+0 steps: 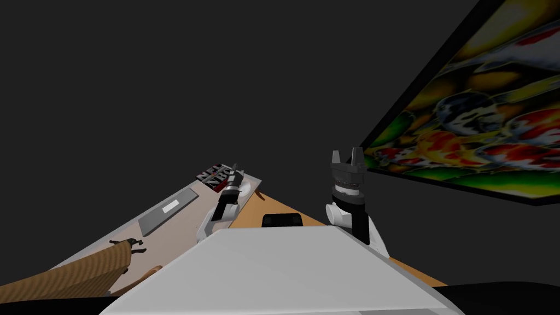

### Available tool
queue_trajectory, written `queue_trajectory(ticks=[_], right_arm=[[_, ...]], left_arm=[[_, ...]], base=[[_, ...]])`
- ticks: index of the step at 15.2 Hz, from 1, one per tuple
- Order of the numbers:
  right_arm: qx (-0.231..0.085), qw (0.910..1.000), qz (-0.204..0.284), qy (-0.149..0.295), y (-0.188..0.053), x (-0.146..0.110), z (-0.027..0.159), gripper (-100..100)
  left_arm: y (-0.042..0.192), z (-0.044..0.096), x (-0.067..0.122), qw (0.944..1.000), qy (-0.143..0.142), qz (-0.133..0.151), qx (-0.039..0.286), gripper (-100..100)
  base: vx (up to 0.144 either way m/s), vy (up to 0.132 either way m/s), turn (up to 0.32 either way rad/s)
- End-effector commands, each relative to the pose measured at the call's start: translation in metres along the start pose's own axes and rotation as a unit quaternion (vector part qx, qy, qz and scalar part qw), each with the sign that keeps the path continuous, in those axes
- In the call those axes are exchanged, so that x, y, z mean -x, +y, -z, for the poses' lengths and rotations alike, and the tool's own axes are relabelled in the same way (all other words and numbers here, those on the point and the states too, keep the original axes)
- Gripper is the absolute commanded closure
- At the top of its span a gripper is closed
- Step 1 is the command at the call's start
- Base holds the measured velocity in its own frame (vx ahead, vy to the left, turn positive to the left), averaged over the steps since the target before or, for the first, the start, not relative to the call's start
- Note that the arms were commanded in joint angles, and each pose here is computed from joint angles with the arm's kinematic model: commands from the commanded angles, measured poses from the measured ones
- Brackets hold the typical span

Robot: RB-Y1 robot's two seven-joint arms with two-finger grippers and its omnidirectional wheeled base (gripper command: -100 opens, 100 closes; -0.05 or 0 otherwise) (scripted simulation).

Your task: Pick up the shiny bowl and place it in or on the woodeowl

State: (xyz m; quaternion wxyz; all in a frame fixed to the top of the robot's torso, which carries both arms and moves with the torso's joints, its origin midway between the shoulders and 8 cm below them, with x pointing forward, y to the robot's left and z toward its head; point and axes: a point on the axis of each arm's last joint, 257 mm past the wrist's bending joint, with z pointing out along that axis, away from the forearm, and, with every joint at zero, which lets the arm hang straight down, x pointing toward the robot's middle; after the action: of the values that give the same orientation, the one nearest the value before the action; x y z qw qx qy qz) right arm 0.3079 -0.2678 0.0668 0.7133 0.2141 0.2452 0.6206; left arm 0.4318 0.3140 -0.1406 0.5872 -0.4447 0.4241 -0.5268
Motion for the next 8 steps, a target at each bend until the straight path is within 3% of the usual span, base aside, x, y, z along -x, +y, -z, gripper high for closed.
queue_trajectory(ticks=[1, 5, 6, 8], right_arm=[[0.000, 1.0000, 0.000, 0.000, 0.000, 0.000, 0.000, 0], [0.000, 1.0000, 0.000, 0.000, 0.000, 0.000, 0.000, 0], [0.000, 1.0000, 0.000, 0.000, 0.000, 0.000, 0.000, 0], [0.000, 1.0000, 0.000, 0.000, 0.000, 0.000, 0.000, 0]], left_arm=[[0.022, -0.001, 0.007, 0.9997, -0.004, 0.001, 0.026, -100], [0.046, -0.005, 0.015, 0.9984, -0.008, 0.002, 0.056, -100], [0.061, -0.010, 0.021, 0.9969, -0.012, 0.004, 0.078, -100], [0.070, -0.007, 0.023, 0.9961, -0.014, 0.004, 0.087, -100]], base=[[-0.001, 0.003, -0.027], [-0.002, 0.001, -0.016], [-0.004, -0.001, -0.028], [-0.003, -0.001, -0.014]])
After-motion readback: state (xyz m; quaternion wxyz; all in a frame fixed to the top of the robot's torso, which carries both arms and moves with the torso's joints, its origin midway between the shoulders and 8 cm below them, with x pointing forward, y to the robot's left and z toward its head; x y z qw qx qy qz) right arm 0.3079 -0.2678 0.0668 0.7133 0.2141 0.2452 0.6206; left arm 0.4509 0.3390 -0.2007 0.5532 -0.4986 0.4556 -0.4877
